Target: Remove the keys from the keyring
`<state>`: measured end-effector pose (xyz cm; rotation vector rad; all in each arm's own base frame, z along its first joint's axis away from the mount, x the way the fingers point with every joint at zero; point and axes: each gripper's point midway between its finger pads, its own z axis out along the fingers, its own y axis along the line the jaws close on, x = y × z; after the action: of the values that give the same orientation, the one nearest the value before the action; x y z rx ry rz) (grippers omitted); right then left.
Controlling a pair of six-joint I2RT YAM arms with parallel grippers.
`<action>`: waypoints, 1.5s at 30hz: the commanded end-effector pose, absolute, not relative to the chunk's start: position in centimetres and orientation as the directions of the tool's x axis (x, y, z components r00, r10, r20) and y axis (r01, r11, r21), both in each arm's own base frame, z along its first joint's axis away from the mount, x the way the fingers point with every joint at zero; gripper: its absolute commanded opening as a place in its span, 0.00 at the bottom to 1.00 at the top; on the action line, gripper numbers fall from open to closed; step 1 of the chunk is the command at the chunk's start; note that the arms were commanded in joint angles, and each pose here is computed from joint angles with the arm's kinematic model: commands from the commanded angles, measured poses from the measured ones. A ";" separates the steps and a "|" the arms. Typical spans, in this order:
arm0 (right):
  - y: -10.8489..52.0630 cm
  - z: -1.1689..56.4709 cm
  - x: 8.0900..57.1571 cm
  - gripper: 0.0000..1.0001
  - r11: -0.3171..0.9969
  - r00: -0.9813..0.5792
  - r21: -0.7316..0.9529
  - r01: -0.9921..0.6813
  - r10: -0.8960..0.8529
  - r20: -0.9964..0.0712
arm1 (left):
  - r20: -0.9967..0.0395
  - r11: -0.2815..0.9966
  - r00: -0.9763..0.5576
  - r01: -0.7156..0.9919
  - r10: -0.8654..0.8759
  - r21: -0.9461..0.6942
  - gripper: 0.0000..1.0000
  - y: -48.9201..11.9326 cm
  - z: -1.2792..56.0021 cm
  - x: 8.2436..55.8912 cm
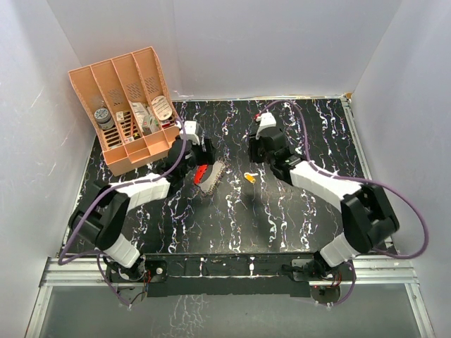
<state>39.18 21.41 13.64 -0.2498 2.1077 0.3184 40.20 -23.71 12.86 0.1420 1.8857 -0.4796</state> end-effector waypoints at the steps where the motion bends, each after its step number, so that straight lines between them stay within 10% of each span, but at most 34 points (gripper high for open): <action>1: 18.0 19.8 40.4 0.29 0.982 -0.301 0.094 -0.165 0.040 -0.953 | -0.922 0.976 -0.375 0.142 -0.099 -0.163 0.72 -18.8 13.7 38.8; 11: 11.0 24.6 37.3 0.48 0.981 -0.050 0.176 0.087 0.181 -0.982 | -0.942 0.983 -0.314 -0.171 -0.118 -0.066 0.96 -10.6 16.0 35.4; 45: 2.3 28.2 31.3 0.59 0.838 0.257 0.414 0.355 0.339 -0.905 | -0.968 0.862 -0.087 -0.479 -0.234 -0.165 0.99 -1.4 20.7 28.4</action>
<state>31.40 2.70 26.61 0.5793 1.3937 -0.0344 28.98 -2.31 20.95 -0.5249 1.6872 0.1811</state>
